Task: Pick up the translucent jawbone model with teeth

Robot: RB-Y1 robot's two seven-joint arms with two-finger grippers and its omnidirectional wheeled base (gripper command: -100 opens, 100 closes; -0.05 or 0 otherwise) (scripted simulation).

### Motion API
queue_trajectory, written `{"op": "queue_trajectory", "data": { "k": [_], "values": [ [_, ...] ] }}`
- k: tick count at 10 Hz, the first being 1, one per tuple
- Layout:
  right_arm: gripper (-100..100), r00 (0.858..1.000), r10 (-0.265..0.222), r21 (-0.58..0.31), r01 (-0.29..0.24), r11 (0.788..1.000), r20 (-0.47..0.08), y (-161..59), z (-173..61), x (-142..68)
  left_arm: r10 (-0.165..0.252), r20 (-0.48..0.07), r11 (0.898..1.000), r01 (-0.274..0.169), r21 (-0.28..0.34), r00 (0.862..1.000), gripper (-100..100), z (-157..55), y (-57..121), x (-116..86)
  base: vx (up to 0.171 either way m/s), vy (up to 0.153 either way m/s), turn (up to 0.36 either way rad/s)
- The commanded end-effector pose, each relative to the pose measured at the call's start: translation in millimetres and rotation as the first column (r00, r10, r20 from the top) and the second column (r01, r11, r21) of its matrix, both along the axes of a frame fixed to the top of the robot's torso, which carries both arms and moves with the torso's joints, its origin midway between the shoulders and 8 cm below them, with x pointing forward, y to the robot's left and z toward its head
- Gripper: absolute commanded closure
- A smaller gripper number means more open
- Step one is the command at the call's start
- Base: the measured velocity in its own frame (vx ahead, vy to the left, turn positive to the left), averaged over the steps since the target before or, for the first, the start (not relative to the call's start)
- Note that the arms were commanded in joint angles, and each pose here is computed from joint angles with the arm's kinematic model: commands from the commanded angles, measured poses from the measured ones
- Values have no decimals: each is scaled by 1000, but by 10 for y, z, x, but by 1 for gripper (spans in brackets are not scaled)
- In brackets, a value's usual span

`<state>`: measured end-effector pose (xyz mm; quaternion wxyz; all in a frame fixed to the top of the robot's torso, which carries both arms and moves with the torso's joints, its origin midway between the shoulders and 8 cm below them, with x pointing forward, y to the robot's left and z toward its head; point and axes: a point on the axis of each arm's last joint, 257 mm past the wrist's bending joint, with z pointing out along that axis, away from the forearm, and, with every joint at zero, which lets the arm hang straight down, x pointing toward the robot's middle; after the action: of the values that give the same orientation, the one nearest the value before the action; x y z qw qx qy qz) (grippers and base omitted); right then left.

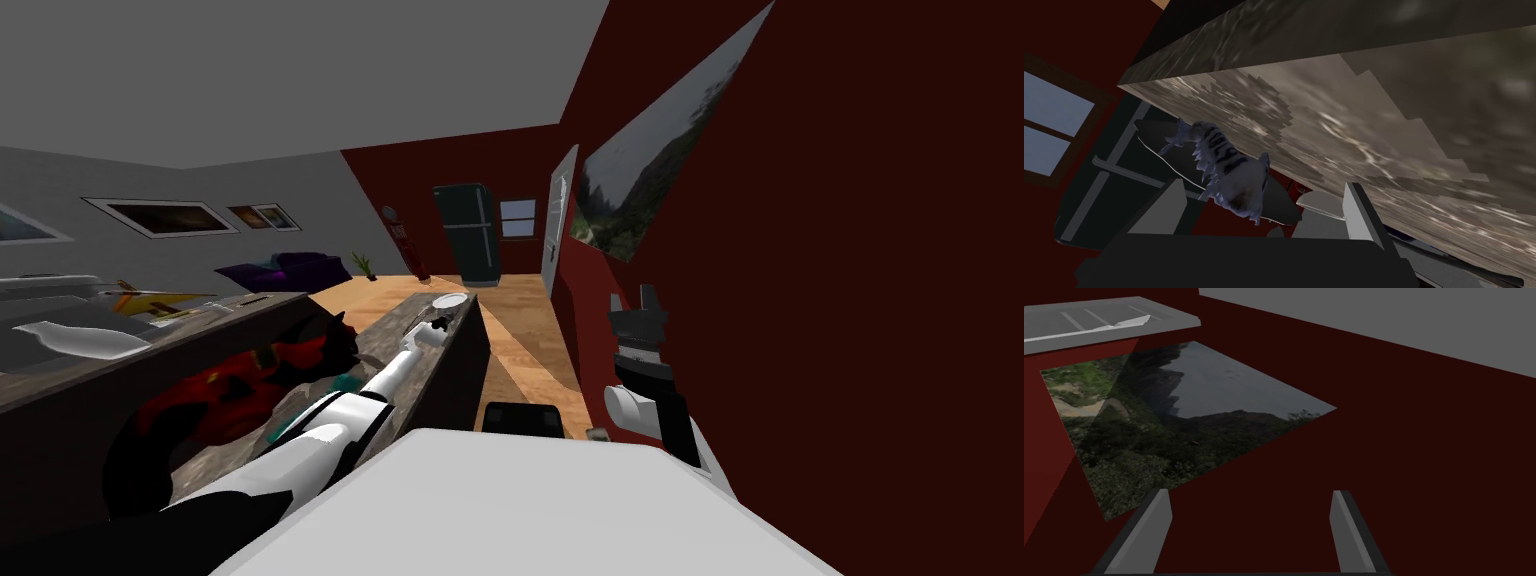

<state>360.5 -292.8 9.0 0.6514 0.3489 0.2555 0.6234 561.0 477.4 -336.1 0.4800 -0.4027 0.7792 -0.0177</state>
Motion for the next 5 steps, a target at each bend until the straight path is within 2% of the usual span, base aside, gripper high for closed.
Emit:
{"op": "queue_trajectory", "data": {
  "k": [1,3,4,5],
  "values": [
    [0,1000,0,0,0,1000,0,0,0,0,36,21,999,-36,2,999,-100,111,286,-136,35,-57,-187],
    [0,1000,0,0,0,1000,0,0,0,0,43,-6,999,-43,2,999,-100,-45,331,-292,22,-23,-66],
    [0,1000,0,0,0,1000,0,0,0,0,67,16,998,-67,7,998,-100,95,565,-387,22,-26,-229],
    [0,1000,0,0,0,1000,0,0,0,0,69,7,998,-69,8,998,-100,43,575,-443,27,-23,-157]
  ]
}}
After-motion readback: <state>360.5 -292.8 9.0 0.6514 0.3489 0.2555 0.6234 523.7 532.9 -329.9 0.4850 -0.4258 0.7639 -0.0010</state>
